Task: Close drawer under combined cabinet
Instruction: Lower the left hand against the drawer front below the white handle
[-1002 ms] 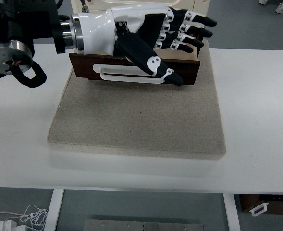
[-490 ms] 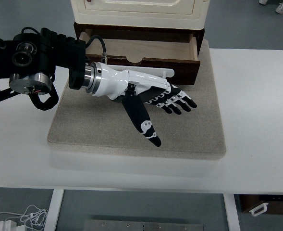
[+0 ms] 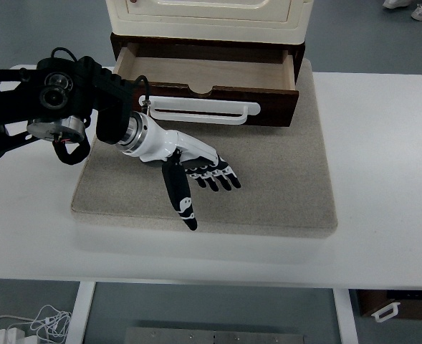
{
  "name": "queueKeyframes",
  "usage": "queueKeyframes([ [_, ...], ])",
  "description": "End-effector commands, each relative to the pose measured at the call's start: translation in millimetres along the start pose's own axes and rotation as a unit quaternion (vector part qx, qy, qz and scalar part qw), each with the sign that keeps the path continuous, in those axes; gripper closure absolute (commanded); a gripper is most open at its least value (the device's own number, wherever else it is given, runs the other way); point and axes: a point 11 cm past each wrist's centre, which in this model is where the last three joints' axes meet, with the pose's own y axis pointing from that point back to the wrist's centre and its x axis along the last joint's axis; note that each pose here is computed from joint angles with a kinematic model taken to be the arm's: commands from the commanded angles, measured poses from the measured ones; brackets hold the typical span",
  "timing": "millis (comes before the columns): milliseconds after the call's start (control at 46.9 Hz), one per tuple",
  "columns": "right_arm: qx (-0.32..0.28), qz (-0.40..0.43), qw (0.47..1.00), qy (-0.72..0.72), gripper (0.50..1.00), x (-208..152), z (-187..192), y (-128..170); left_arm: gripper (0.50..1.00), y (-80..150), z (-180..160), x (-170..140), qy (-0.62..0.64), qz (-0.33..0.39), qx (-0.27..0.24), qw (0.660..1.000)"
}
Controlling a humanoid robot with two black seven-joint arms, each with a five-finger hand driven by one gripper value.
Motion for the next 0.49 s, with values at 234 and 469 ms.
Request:
queueKeyframes([
  [234,0.0,0.0,1.0,0.0,0.548,0,0,0,0.504,0,10,34,-0.007,0.021,0.012,1.0],
  [469,0.0,0.0,1.0,-0.001,0.548,0,0,0,0.504,0,3,40,0.003,0.026,0.019,0.999],
])
